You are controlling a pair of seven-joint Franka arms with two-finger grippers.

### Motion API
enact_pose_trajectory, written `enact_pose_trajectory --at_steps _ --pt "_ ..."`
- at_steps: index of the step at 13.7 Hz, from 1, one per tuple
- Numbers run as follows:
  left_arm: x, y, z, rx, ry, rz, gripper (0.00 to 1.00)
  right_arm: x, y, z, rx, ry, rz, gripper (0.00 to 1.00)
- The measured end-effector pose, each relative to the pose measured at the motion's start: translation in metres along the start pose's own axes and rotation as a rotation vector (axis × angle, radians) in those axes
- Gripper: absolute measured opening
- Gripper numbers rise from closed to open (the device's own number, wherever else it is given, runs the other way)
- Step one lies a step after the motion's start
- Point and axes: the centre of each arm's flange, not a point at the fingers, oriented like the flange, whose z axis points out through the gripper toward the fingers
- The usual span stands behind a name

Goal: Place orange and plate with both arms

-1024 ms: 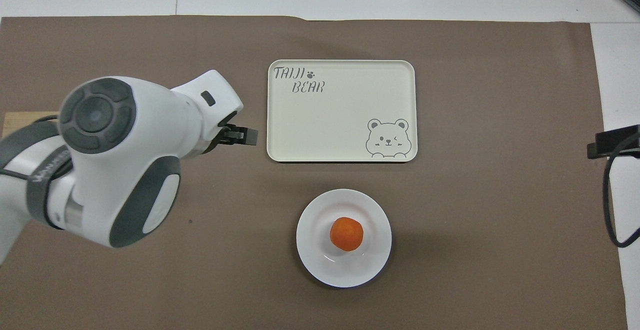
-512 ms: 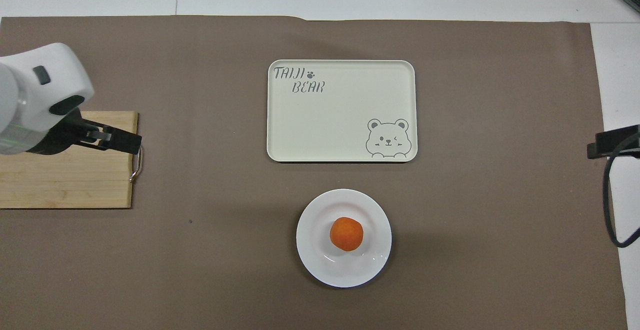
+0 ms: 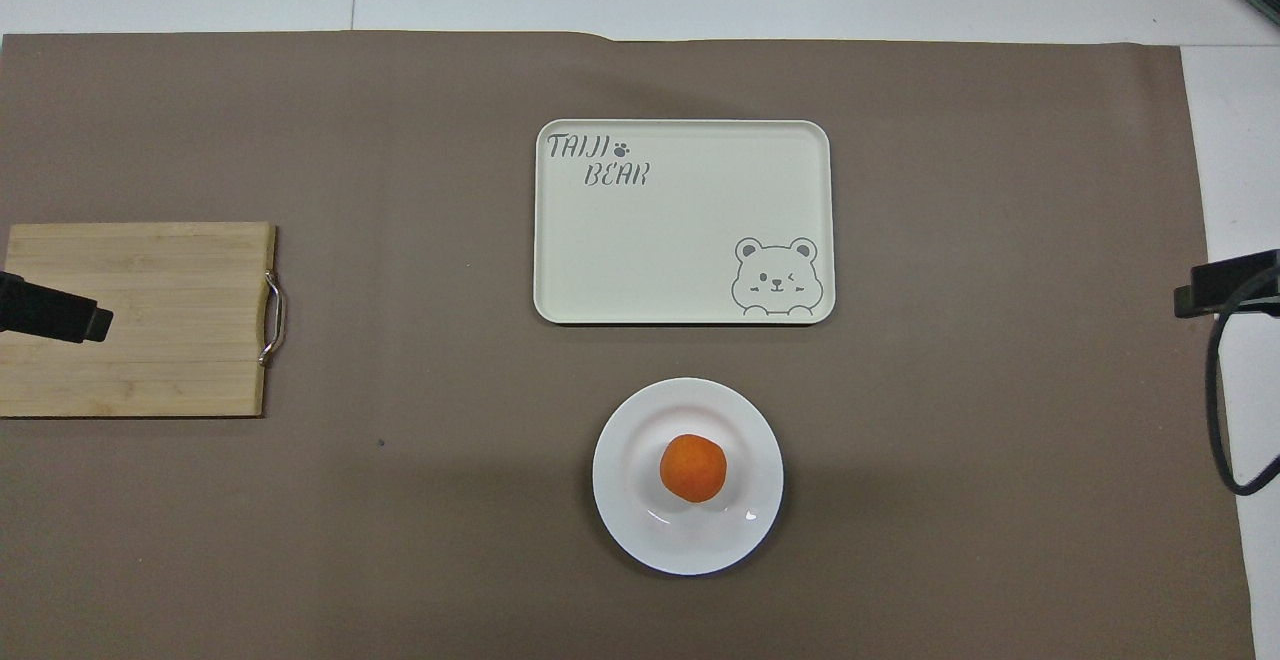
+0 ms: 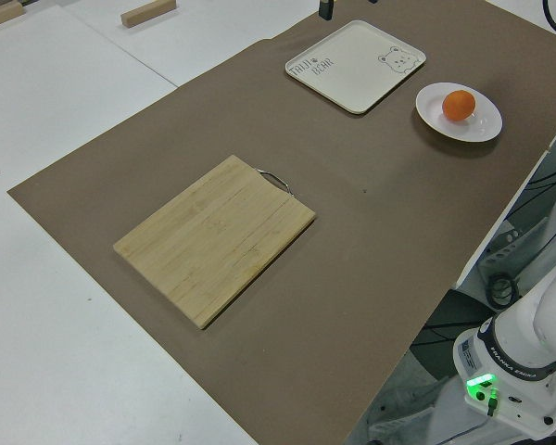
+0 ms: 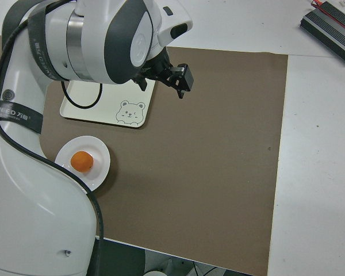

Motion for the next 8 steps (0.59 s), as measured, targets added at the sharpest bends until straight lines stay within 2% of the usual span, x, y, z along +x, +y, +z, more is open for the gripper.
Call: enact_pose_trajectory --at_steps 3,8 --pt "-0.002 -0.018 0.001 -0.002 -0.002 0.001 1.0 0.0 0.0 0.0 0.0 0.0 0.0 1.0" --pt "-0.003 -0.014 0.0 -0.001 -0.001 -0.009 1.0 0.0 0.0 0.0 0.0 0.0 0.0 1.0"
